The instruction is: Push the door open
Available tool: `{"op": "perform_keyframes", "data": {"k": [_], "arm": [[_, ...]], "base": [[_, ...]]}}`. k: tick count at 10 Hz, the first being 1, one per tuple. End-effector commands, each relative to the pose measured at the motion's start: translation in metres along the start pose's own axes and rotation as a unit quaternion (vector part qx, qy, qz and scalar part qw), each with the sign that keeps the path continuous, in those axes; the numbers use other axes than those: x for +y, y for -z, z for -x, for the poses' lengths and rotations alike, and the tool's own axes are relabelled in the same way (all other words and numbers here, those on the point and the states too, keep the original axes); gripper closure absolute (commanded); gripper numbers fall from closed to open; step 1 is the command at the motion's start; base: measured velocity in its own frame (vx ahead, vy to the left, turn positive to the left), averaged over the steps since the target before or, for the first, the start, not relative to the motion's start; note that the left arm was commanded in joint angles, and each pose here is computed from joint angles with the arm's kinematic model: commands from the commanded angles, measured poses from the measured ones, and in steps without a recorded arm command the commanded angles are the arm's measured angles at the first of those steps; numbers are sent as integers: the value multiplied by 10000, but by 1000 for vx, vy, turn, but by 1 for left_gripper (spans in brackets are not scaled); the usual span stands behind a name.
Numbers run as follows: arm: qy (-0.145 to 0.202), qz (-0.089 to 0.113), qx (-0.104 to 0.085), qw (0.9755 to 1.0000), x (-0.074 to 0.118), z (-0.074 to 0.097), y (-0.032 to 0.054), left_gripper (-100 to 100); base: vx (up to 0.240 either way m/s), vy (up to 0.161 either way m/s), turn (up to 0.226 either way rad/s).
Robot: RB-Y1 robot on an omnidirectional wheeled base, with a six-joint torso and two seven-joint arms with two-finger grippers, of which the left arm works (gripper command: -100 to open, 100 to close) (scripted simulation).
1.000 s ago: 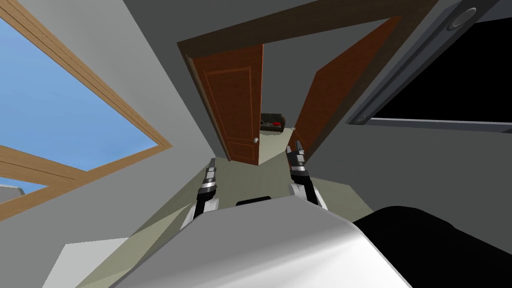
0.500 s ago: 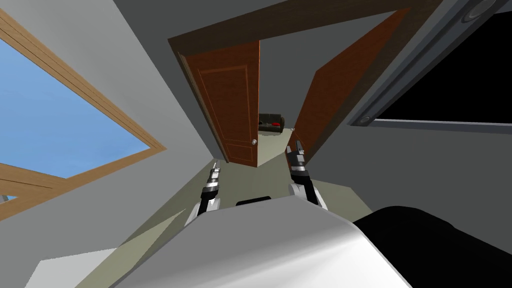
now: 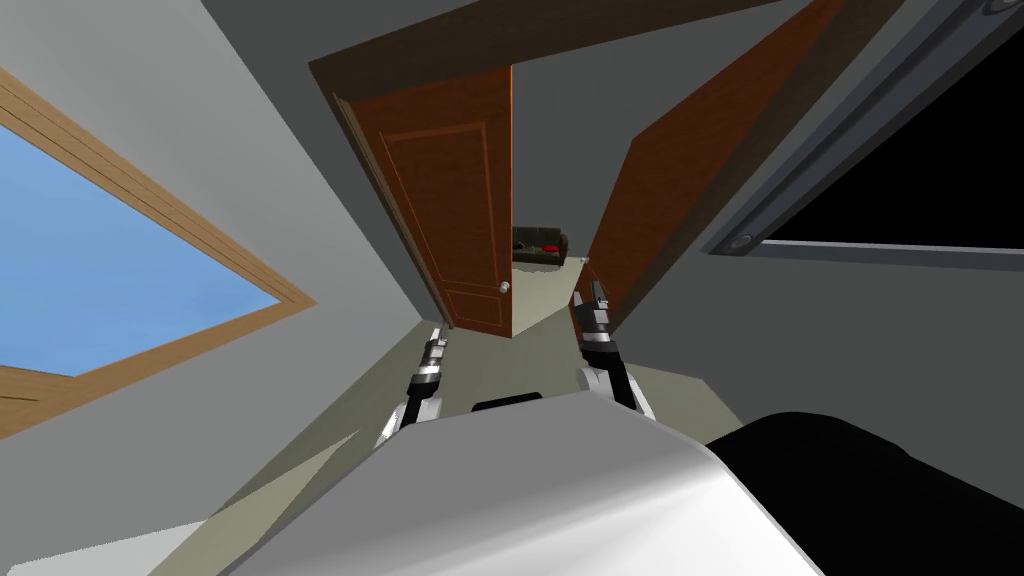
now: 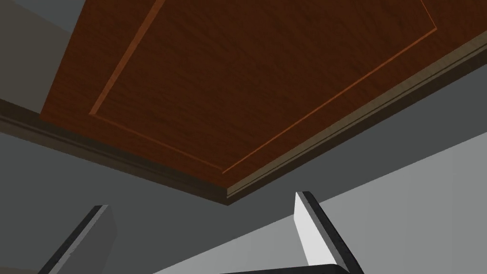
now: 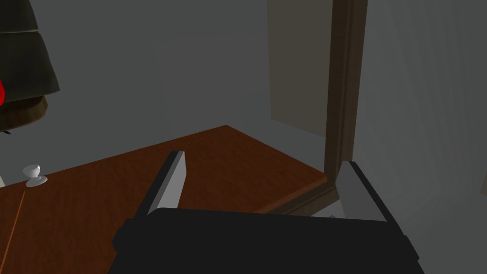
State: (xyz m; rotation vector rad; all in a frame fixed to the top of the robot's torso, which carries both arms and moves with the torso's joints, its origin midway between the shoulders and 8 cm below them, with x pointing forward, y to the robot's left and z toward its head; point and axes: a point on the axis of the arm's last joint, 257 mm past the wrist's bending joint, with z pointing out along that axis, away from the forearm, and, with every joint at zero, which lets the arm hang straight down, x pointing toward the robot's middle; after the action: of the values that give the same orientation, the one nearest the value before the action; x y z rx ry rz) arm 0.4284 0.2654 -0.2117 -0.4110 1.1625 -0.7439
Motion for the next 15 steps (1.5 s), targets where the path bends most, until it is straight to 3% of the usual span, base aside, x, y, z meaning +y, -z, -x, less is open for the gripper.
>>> {"op": "perform_keyframes", "data": {"k": [1, 4, 7, 11, 15], "arm": [[-233, 15, 132, 9996, 58, -121, 20, -100], [-636, 31, 374, 9973, 179, -316, 54, -100], [-1027, 29, 612, 9928, 293, -498, 95, -100], [-1528, 1, 919, 9840, 437, -720, 162, -100], [-1992, -51, 1207, 9725, 568, -914, 236, -100]], "base": [[100, -74, -21], [99, -86, -15], [105, -65, -16], [99, -69, -15], [107, -67, -16]]}}
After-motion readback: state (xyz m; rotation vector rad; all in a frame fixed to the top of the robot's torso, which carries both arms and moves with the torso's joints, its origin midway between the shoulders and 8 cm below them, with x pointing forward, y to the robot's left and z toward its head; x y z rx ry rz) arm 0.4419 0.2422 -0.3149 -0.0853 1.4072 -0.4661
